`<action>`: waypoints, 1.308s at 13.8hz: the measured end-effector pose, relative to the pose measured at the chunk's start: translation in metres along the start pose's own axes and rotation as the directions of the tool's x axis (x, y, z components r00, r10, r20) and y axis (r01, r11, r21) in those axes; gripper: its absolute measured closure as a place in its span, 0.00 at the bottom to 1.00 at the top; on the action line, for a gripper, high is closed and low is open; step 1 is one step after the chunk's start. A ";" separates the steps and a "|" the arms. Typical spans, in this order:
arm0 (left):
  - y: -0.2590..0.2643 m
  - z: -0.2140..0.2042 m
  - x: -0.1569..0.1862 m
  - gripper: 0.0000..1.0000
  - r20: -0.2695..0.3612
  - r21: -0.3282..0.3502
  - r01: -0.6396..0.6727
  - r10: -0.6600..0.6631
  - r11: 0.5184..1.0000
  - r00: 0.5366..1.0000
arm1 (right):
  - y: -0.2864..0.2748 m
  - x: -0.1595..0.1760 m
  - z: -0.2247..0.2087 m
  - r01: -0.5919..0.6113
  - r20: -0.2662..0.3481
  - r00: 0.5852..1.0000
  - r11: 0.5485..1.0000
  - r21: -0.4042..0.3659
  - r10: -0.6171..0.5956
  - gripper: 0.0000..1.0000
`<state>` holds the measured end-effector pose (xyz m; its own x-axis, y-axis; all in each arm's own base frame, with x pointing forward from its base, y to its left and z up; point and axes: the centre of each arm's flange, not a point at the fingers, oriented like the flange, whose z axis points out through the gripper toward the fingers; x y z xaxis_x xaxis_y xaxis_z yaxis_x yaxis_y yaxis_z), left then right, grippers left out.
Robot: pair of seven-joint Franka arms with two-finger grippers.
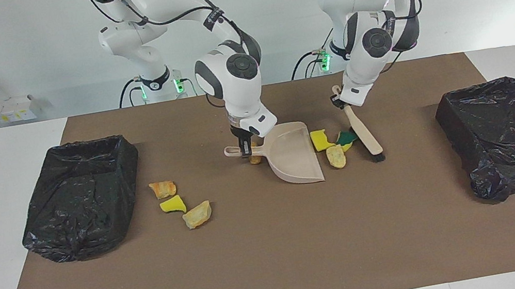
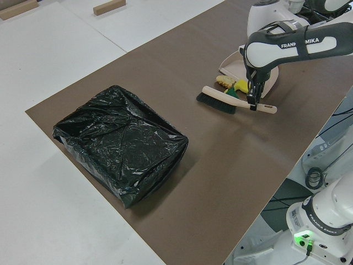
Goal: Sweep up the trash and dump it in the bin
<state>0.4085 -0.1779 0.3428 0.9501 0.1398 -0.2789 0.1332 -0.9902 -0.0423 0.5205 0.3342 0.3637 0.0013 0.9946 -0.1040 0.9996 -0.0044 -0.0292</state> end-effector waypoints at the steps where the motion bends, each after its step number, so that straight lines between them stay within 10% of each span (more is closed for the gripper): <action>1: 0.013 0.004 -0.004 0.74 0.000 -0.024 -0.010 0.010 1.000 1.000 | 0.000 0.000 0.000 0.000 0.000 1.000 1.000 0.000 0.000 0.69; 18: 0.085 -0.033 -0.028 0.74 0.076 -0.133 -0.100 0.110 0.986 0.991 | 0.005 -0.010 -0.010 -0.015 -0.004 1.000 1.000 -0.008 0.015 0.69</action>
<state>0.4027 -0.2657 0.3784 0.9349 0.0294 -0.3538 0.0741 -0.9908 0.1136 0.5255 0.3253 0.3741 0.0167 0.9948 -0.1004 0.9996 -0.0187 -0.0194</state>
